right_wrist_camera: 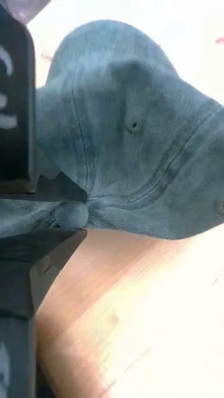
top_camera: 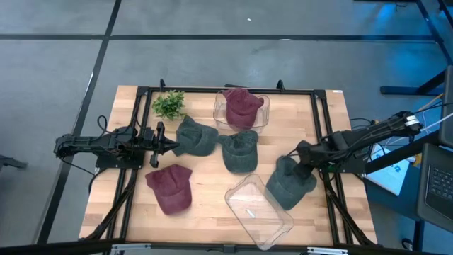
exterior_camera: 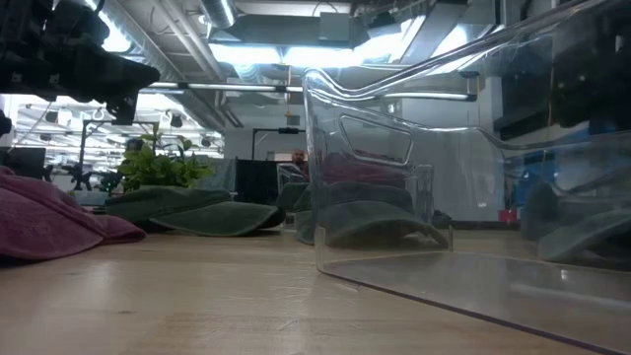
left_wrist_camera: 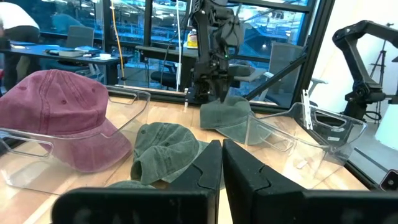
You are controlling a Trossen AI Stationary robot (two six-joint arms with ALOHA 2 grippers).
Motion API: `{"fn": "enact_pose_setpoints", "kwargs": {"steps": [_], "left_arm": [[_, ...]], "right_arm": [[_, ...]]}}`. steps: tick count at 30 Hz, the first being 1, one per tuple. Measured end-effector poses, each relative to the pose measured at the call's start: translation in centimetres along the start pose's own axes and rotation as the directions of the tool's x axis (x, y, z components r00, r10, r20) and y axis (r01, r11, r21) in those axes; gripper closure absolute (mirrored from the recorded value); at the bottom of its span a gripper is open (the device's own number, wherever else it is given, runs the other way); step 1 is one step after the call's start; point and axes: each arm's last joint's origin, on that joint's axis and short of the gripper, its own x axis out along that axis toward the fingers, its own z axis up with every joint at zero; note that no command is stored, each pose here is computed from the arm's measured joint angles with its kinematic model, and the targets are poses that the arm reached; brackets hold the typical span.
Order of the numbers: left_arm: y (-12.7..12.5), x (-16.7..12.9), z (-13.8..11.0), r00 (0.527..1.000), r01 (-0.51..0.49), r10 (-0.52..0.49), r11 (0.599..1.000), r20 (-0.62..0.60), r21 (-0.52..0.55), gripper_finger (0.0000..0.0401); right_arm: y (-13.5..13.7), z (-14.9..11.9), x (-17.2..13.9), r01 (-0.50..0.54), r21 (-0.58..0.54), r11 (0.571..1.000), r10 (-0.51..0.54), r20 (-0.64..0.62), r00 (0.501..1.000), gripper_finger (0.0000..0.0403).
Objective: Pick & Place hat
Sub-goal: Put the right black cap into the bottom transparent bin
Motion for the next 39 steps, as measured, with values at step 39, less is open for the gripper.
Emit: {"fn": "enact_pose_setpoints", "kwargs": {"steps": [39], "left_arm": [[0.0,0.0,0.0,1.000,0.000,0.000,1.000,0.000,0.000,0.0393]], "right_arm": [[3.6,1.6,-8.5,-0.222,-0.120,0.968,0.244,0.227,0.943,0.0345]]}}
